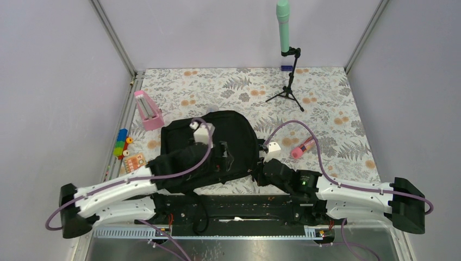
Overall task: Pack the student bag
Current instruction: Zip the student bag at the center of the board.
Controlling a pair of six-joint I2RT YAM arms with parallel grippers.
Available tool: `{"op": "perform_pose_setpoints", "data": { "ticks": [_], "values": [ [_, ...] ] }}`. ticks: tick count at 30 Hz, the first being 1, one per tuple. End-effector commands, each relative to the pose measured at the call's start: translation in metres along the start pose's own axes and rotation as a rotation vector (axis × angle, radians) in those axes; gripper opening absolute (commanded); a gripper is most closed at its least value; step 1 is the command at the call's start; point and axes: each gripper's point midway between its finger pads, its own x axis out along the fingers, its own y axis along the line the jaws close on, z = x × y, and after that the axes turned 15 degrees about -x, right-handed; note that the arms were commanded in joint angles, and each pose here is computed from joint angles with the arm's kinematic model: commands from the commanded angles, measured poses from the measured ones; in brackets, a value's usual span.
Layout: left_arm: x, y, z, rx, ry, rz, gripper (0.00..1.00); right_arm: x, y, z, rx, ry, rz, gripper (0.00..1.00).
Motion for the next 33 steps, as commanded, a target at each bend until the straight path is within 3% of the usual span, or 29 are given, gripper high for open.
{"op": "perform_pose_setpoints", "data": {
  "ticks": [1, 11, 18, 21, 29, 31, 33],
  "values": [
    [0.030, -0.067, 0.008, 0.010, 0.060, -0.210, 0.97, -0.002, -0.007, 0.008, 0.010, -0.030, -0.040, 0.00],
    [0.101, -0.116, 0.007, -0.015, 0.132, -0.290, 0.97, -0.004, -0.013, 0.006, 0.016, -0.044, -0.049, 0.00],
    [0.141, -0.118, -0.017, -0.005, 0.235, -0.262, 0.92, -0.005, -0.014, 0.005, 0.014, -0.045, -0.052, 0.00],
    [0.150, -0.112, -0.023, 0.009, 0.246, -0.232, 0.78, -0.006, -0.015, 0.005, 0.017, -0.049, -0.052, 0.00],
    [0.158, -0.114, -0.031, 0.005, 0.271, -0.246, 0.10, -0.006, -0.018, 0.004, 0.006, -0.046, -0.063, 0.00],
    [0.160, -0.119, -0.027, 0.000, 0.258, -0.265, 0.00, -0.007, -0.017, 0.006, 0.001, -0.046, -0.064, 0.00],
    [0.161, -0.126, -0.020, -0.003, 0.240, -0.283, 0.00, -0.007, -0.015, 0.008, -0.009, -0.045, -0.060, 0.00]
  ]
}}
